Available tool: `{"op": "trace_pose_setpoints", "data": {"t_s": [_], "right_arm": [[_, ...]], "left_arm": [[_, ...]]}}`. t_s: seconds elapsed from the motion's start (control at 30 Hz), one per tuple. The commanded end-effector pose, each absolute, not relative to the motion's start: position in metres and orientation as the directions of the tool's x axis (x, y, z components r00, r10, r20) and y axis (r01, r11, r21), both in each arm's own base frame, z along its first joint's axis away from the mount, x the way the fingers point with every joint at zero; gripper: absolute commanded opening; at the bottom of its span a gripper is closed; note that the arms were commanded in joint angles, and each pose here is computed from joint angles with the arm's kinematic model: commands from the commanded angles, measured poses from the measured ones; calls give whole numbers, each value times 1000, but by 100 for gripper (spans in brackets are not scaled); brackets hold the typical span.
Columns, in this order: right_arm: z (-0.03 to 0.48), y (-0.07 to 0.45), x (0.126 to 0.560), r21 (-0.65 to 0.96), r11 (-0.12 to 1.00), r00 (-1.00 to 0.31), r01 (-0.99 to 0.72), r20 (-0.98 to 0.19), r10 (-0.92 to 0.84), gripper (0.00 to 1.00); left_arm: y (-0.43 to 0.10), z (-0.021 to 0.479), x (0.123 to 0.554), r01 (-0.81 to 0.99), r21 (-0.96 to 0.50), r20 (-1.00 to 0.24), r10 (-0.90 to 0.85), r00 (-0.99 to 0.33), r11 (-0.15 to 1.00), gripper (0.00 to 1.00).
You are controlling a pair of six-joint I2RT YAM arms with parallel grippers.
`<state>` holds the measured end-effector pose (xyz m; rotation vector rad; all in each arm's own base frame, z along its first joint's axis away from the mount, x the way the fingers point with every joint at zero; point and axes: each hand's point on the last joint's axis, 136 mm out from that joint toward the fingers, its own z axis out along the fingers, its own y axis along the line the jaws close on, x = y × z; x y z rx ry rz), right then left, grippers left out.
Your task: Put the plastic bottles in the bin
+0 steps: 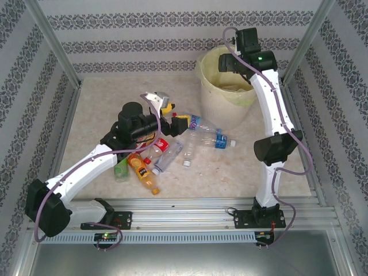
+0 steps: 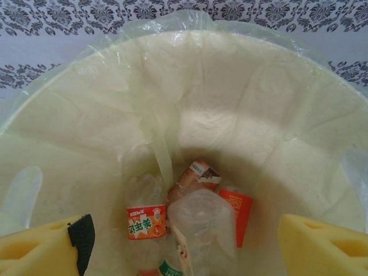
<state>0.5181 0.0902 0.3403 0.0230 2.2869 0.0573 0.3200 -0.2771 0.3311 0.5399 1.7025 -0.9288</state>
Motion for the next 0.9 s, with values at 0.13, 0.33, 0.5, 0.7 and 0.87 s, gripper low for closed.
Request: {"op": "trace_pose_setpoints", "data": {"t_s": [0.13,0.33,0.5,0.7,0.87], "right_arm": [[382,106,475,99,992,-611,-80,-791,29,84],[379,122,432,97,988,-611,-120,-791,3,84],[364,135,388,129,983,-630,-130,-777,19,84],[325,158,340,256,958,-692,-128,-715,99,83],[277,172,319,289,942,-760,-170,-647,62,80]], "left_arm": [[-273,335,326,734,-278,-948,-53,-314,620,100],[-276,330,322,745,-269,-942,-7,-335,610,100],[-276,329,309,787,-202,-949,82,-305,583,100],[-273,309,292,800,-153,-928,193,-318,580,100],[-269,295,285,813,-119,-914,257,-313,569,100]]}}
